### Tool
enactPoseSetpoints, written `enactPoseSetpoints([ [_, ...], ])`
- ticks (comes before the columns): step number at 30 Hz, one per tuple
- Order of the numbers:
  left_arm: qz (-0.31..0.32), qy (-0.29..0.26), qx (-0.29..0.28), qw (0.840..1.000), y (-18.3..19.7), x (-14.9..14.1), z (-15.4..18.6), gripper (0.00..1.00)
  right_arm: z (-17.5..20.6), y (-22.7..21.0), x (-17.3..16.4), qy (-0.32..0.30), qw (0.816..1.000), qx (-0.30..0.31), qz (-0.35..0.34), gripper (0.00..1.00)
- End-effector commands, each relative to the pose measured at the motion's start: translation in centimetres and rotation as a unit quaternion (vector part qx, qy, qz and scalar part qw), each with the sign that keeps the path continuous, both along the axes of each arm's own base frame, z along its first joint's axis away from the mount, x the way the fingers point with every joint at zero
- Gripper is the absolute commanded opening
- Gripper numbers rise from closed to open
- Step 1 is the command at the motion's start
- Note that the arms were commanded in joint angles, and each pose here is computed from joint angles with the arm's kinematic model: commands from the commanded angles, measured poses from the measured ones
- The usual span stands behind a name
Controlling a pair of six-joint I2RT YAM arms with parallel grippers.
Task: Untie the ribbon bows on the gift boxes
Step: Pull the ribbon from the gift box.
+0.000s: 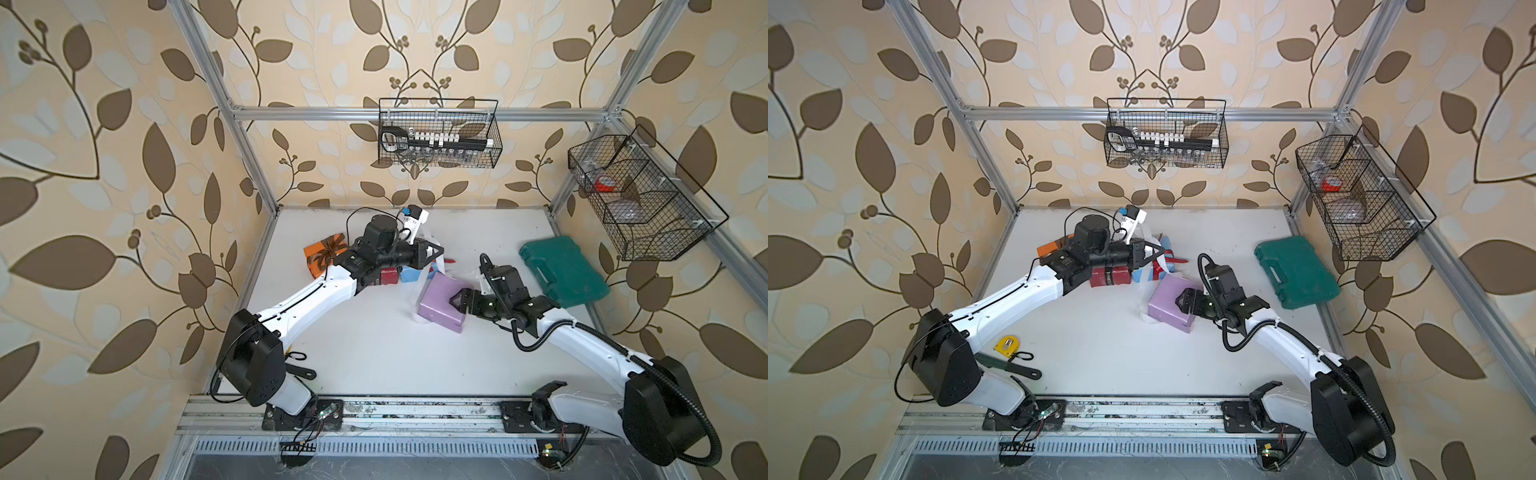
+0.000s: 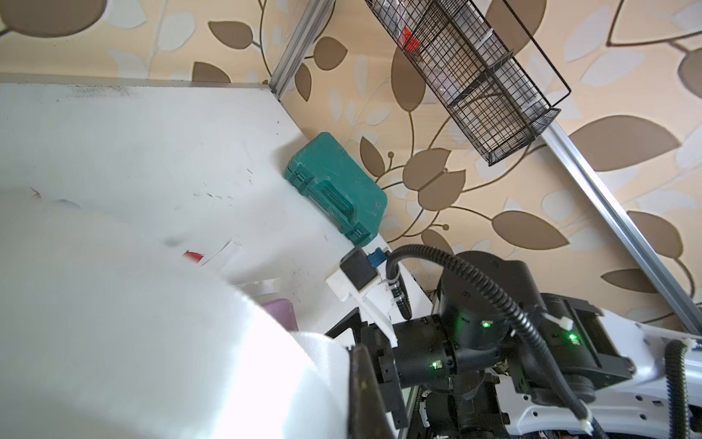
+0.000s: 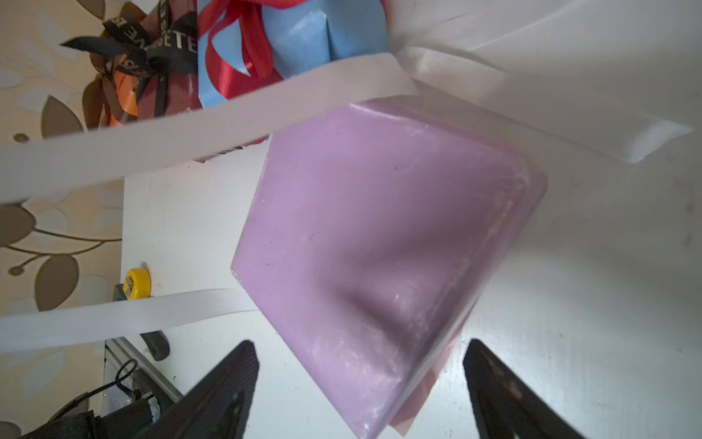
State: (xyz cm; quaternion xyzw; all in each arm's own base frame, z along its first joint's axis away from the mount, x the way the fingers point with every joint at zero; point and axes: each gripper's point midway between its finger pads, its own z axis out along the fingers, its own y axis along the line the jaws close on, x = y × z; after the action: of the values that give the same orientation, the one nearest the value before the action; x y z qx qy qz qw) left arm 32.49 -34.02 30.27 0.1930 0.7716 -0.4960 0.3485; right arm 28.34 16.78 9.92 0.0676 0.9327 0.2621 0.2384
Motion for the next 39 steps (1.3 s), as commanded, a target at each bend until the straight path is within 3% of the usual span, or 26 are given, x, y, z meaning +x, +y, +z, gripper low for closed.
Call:
enactPoseSetpoints([
  [1,-0.016,-0.026,-0.035,0.999,0.2,-1.9,4.9,0.00,-0.7,-0.6,1.2,-0.003,0.999,-0.020,-0.032,0.86],
  [9,-0.018,-0.056,-0.071,0.996,1.2,-3.4,11.3,0.00,-2.9,-1.9,2.2,0.012,0.995,-0.054,-0.078,0.89],
  [15,0.013,-0.059,-0.064,0.996,3.1,-3.1,12.0,0.00,-3.3,-2.8,2.8,0.006,0.992,-0.080,-0.094,0.89],
  [21,0.069,-0.059,-0.073,0.993,7.8,-1.7,12.7,0.00,-4.5,-3.0,2.6,0.021,0.991,-0.093,-0.094,0.89],
  [32,0.194,-0.019,-0.043,0.980,17.1,1.2,9.1,0.00,-5.1,-4.4,2.8,0.032,0.988,-0.108,-0.104,0.89],
  [39,0.295,0.013,-0.016,0.955,23.8,3.1,6.4,0.00,-5.0,-5.5,2.9,0.030,0.987,-0.108,-0.114,0.89],
])
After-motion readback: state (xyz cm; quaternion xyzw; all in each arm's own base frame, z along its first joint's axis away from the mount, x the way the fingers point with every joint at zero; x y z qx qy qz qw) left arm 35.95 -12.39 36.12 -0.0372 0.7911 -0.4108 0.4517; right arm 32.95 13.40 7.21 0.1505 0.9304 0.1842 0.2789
